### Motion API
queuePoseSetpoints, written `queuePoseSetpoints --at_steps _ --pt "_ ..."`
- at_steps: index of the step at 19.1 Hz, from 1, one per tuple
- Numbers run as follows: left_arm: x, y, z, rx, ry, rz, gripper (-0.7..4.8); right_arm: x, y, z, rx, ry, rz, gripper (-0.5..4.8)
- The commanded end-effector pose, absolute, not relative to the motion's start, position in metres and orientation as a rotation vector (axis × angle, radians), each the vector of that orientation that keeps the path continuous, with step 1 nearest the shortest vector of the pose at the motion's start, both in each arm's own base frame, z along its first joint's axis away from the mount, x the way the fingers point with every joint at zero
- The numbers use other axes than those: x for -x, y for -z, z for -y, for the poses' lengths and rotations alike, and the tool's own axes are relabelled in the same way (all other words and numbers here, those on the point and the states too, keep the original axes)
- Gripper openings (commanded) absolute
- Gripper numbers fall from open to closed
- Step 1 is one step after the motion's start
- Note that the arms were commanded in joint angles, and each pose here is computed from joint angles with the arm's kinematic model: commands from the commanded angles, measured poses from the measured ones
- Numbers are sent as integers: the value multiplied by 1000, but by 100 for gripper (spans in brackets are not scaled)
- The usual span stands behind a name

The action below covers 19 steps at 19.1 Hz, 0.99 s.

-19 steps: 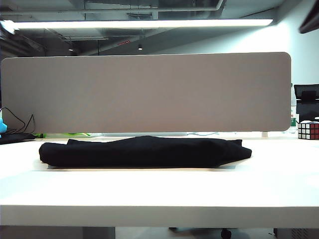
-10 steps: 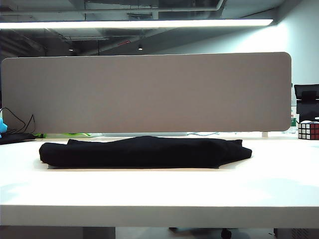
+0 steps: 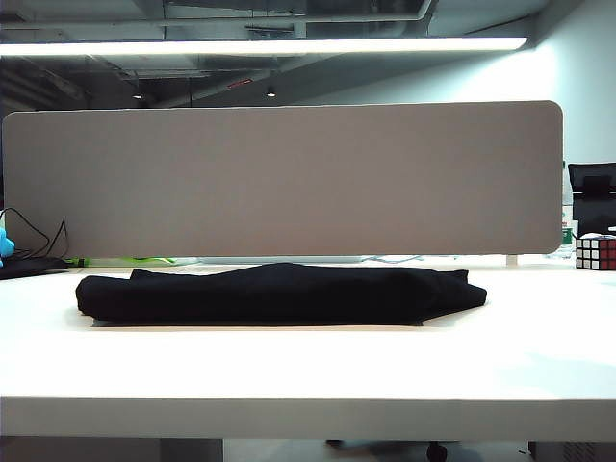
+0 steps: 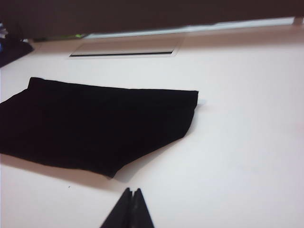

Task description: Fold the bottom side of the T-shirt horizontally towards the center, about one-third of the way, then fold the sleeve back towards the center, creating a straight line along the edge of the T-shirt, and finally fold the bottom of the T-shirt up towards the top, creating a neat rectangle.

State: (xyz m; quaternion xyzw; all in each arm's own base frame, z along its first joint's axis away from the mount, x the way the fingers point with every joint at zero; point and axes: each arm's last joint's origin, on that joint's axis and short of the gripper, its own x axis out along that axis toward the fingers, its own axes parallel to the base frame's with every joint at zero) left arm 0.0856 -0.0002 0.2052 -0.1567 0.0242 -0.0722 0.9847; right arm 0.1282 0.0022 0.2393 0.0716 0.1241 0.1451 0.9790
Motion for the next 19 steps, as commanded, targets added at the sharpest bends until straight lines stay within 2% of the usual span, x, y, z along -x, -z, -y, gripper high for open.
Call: queuePoseSetpoints --at_steps 1,6,13,19 --pt "-85 -202 -1 334 114 -31 -6 -123 -231 -3 -145 -285 -200 -5" --pt "-86 -196 -1 331 43 -35 -6 -111 -212 -4 -158 -270 -167 -5" --pt "-97 -168 3 333 54 14 -6 -99 -174 -3 -137 -164 -97 -5" --pt "-97 -167 8 229 3 16 -6 -97 -160 0 -108 -71 -60 -5"
